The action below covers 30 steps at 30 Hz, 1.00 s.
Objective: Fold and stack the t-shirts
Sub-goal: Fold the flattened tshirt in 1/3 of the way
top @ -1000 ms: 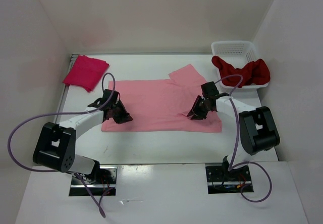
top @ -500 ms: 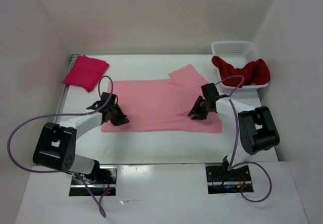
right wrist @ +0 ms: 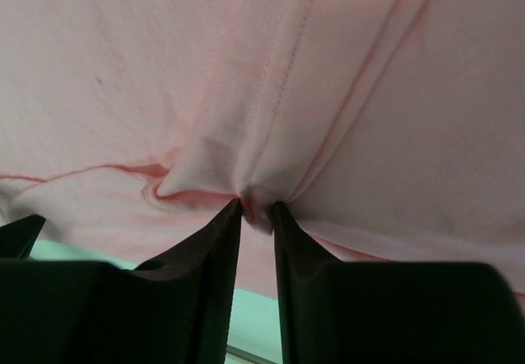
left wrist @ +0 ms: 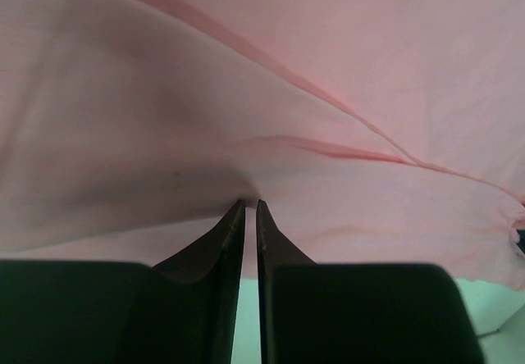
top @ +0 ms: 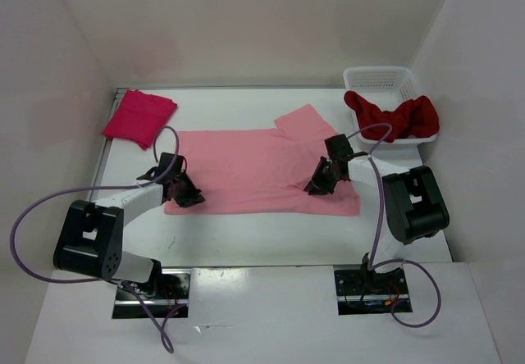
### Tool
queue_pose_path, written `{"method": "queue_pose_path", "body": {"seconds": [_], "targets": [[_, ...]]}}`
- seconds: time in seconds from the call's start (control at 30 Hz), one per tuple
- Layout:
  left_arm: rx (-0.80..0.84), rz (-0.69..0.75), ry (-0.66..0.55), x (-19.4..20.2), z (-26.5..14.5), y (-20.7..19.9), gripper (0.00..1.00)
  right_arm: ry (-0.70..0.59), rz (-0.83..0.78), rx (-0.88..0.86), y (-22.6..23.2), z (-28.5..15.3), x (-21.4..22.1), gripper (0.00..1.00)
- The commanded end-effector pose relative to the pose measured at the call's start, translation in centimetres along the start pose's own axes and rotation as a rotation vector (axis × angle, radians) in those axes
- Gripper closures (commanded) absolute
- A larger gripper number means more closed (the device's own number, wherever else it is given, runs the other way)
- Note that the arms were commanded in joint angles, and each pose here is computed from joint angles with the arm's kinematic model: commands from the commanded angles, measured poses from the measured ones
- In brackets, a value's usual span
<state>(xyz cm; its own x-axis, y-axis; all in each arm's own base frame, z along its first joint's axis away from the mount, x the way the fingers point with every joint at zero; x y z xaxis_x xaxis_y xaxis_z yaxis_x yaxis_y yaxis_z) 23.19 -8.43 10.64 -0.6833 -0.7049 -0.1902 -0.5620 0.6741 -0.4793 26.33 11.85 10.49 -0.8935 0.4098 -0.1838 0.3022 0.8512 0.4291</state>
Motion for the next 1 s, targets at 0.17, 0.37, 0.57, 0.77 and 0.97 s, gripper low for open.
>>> {"method": "queue_pose_path", "body": {"seconds": [0.17, 0.37, 0.57, 0.77, 0.97], "targets": [[-0.012, -0.077, -0.037, -1.0, -0.7, 2.4, 0.83, -0.017, -0.033, -0.022, 1.4, 0.5, -2.0, 0.89], [0.007, -0.074, -0.051, -1.1, -1.1, 2.1, 0.82, -0.047, -0.073, -0.022, 2.8, -0.1, -3.8, 0.9], [-0.023, -0.074, -0.093, -1.4, -1.6, 2.5, 0.82, -0.039, -0.094, -0.003, 3.3, 0.5, -4.9, 0.9], [-0.078, -0.096, -0.134, -3.2, -2.1, 4.3, 0.81, -0.052, -0.118, 0.011, 3.4, 0.5, -5.2, 0.71], [-0.092, -0.141, -0.148, -4.1, -2.0, 5.4, 0.81, -0.033, -0.133, 0.014, 2.7, 0.4, -4.4, 0.69]]}}
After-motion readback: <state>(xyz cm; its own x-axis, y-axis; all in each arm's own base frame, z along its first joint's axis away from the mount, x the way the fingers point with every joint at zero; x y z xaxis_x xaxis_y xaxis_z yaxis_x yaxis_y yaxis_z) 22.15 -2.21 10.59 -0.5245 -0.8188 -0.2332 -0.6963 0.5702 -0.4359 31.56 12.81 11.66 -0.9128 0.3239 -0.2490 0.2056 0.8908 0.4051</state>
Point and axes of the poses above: each gripper's point midway between its finger pads, its own z axis out along the fingers, its own y axis along the line the jaws close on, x = y × z, the point moved 10 cm from there along -z, back along the fingers, and after that the axes turned 7 degrees about -z, right-handed, at the moved point
